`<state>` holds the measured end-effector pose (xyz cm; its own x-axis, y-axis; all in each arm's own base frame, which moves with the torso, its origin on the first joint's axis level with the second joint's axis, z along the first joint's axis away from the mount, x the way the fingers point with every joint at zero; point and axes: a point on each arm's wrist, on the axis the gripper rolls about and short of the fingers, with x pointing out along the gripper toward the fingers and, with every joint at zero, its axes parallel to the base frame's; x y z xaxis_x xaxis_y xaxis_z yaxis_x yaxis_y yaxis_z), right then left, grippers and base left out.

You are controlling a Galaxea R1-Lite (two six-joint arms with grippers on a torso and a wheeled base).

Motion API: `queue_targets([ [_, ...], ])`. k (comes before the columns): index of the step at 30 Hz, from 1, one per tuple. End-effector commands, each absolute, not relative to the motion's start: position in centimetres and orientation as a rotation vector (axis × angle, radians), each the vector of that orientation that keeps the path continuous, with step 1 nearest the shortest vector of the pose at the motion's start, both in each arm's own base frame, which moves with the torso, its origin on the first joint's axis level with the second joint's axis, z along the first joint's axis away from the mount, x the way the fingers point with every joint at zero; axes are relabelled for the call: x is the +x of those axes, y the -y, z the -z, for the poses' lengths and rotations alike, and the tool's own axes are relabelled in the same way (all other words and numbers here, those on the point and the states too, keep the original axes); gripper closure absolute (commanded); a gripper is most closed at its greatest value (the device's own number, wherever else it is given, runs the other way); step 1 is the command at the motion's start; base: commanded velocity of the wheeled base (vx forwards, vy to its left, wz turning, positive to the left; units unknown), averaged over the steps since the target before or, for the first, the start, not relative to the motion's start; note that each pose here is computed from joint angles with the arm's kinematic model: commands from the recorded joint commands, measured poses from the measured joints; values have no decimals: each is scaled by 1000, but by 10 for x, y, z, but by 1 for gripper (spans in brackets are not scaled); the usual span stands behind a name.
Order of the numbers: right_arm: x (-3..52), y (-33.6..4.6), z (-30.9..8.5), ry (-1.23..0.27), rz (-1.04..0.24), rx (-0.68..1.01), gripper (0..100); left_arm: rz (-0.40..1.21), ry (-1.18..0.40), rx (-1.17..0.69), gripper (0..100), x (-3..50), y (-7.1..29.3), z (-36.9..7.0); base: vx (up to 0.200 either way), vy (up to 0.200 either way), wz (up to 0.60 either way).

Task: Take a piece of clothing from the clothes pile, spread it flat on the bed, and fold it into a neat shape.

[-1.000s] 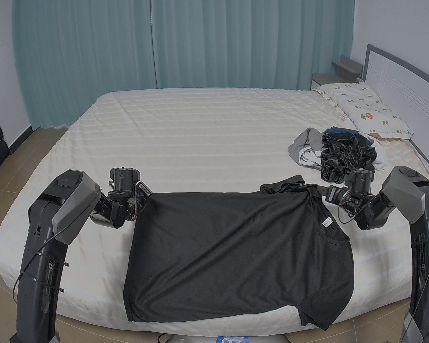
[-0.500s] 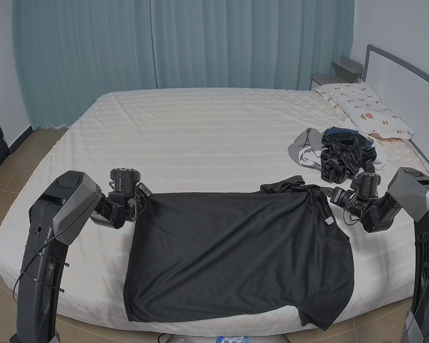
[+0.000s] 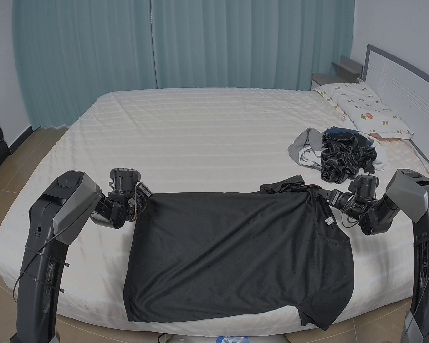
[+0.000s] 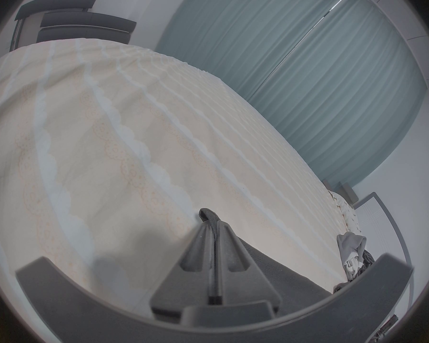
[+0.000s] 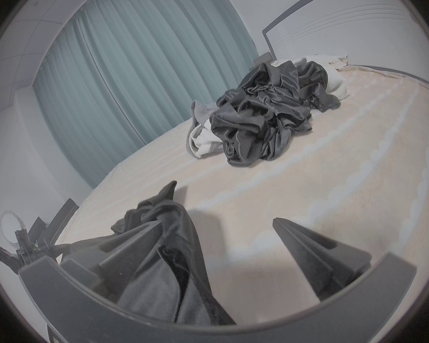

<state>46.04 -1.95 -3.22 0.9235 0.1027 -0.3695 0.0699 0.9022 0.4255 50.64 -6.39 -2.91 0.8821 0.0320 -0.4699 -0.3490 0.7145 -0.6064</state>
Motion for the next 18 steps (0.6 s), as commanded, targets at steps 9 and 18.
queue_targets([
  [9,463,25,35,-389,0,452,100,-218,-450,-750,100,508,64,30,0,0,0],
  [18,466,36,32,-364,26,455,100,-217,-445,-746,100,510,64,33,0,0,0],
])
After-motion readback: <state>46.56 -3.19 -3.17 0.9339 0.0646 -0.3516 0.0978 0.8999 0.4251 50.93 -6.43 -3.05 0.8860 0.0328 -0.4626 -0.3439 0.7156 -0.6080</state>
